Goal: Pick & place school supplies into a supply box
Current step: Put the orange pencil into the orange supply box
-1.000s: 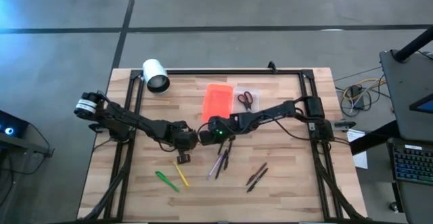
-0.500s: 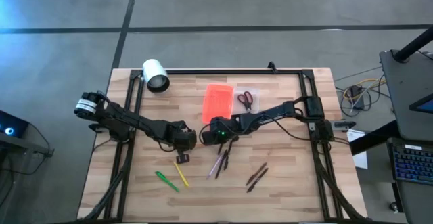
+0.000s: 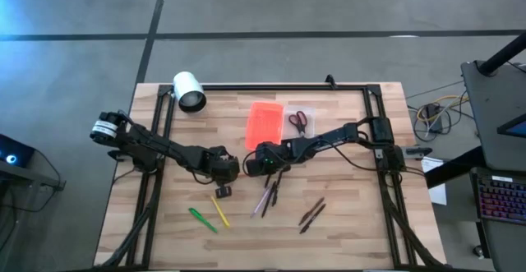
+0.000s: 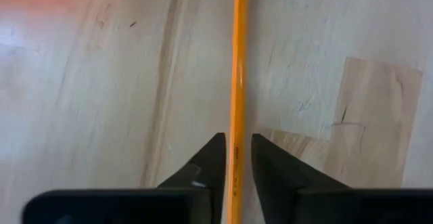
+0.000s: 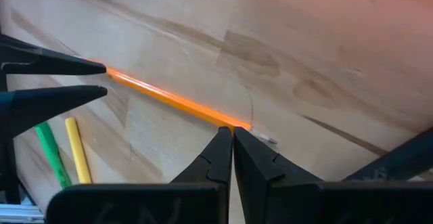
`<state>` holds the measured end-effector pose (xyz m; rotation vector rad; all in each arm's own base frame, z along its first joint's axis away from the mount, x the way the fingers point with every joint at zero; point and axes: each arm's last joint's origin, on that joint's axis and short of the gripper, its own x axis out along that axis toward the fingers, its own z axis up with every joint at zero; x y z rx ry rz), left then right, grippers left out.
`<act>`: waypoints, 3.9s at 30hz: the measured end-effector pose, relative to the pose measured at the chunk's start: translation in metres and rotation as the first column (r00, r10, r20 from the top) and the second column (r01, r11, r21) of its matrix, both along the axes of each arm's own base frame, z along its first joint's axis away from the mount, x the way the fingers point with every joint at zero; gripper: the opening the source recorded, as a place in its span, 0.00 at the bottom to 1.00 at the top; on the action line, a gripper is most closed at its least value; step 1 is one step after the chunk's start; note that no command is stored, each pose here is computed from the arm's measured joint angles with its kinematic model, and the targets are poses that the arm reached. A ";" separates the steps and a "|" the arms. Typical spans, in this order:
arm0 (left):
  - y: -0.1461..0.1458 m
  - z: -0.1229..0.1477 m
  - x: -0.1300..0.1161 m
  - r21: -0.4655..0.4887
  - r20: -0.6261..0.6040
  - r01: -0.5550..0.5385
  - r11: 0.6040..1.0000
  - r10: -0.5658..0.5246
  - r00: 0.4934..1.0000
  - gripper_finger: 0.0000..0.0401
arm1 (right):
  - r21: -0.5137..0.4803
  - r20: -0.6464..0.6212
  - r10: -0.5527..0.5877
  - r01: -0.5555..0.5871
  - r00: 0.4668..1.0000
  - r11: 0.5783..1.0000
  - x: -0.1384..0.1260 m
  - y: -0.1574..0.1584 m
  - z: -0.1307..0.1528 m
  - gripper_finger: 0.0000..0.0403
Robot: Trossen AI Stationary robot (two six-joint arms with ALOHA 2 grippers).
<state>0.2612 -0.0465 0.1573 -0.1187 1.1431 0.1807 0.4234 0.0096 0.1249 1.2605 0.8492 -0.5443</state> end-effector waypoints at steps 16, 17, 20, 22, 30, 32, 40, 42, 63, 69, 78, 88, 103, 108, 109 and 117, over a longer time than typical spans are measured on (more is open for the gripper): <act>0.000 0.000 -0.001 0.001 -0.009 -0.002 1.000 0.002 1.000 0.19 | -0.037 0.042 -0.019 0.021 0.999 0.999 -0.001 -0.001 0.017 0.02; 0.000 0.000 -0.001 0.001 -0.009 -0.001 1.000 0.001 1.000 0.19 | -0.044 0.047 -0.024 0.026 0.999 0.999 -0.001 -0.002 0.020 0.02; 0.000 0.000 -0.001 0.001 -0.008 -0.001 1.000 0.001 1.000 0.19 | -0.056 0.012 -0.017 0.018 1.000 0.998 -0.005 -0.002 0.020 0.02; 0.000 0.000 -0.001 0.001 -0.008 -0.001 1.000 0.001 1.000 0.19 | -0.046 -0.014 -0.005 0.004 1.000 0.999 -0.006 0.000 0.014 0.02; 0.000 0.000 -0.001 0.001 -0.007 0.000 1.000 0.000 1.000 0.19 | -0.022 -0.026 0.003 -0.004 1.000 1.000 -0.003 0.001 0.002 0.02; 0.000 0.000 -0.001 0.001 -0.007 0.000 1.000 0.000 1.000 0.19 | -0.024 -0.022 0.000 0.000 1.000 1.000 -0.003 0.001 0.002 0.02; 0.000 0.000 -0.001 0.001 -0.007 -0.001 1.000 0.001 1.000 0.19 | -0.038 -0.016 0.003 -0.004 1.000 0.999 -0.002 0.001 0.002 0.02; 0.000 0.000 -0.001 0.001 -0.007 -0.002 1.000 0.002 1.000 0.19 | -0.043 -0.015 -0.001 0.000 1.000 0.999 -0.002 0.001 0.002 0.02; 0.000 0.000 -0.001 -0.002 -0.007 -0.008 1.000 0.008 1.000 0.19 | -0.063 -0.041 0.002 -0.004 0.999 0.998 -0.005 0.000 -0.001 0.02; -0.001 0.012 0.003 -0.005 0.010 -0.007 1.000 0.008 1.000 0.19 | -0.068 -0.050 0.008 -0.012 0.999 0.998 -0.006 0.000 -0.002 0.02; 0.001 0.022 -0.001 -0.014 0.007 -0.031 0.999 0.031 1.000 0.19 | -0.072 -0.053 0.013 -0.017 0.999 0.997 -0.007 0.000 -0.003 0.02; -0.003 0.027 -0.020 0.104 0.043 0.112 0.988 -0.117 0.992 0.19 | -0.074 -0.051 0.016 -0.020 0.999 0.997 -0.007 -0.001 -0.004 0.02; -0.002 0.028 -0.050 0.015 0.092 -0.038 0.999 0.036 0.995 0.23 | -0.078 -0.008 0.022 -0.022 1.000 0.997 -0.003 -0.001 -0.003 0.02; -0.010 0.025 -0.050 -0.003 0.071 0.001 1.000 -0.001 0.997 0.30 | -0.074 -0.007 0.017 -0.018 1.000 0.997 -0.003 -0.001 -0.003 0.02; -0.011 0.025 -0.050 -0.004 0.074 0.006 1.000 -0.006 0.997 0.31 | -0.074 -0.007 0.017 -0.017 1.000 0.997 -0.003 -0.001 -0.003 0.02; -0.014 0.020 -0.051 -0.015 0.043 0.023 1.000 -0.023 0.999 0.33 | -0.071 -0.005 0.018 -0.019 1.000 0.997 -0.003 -0.001 -0.003 0.02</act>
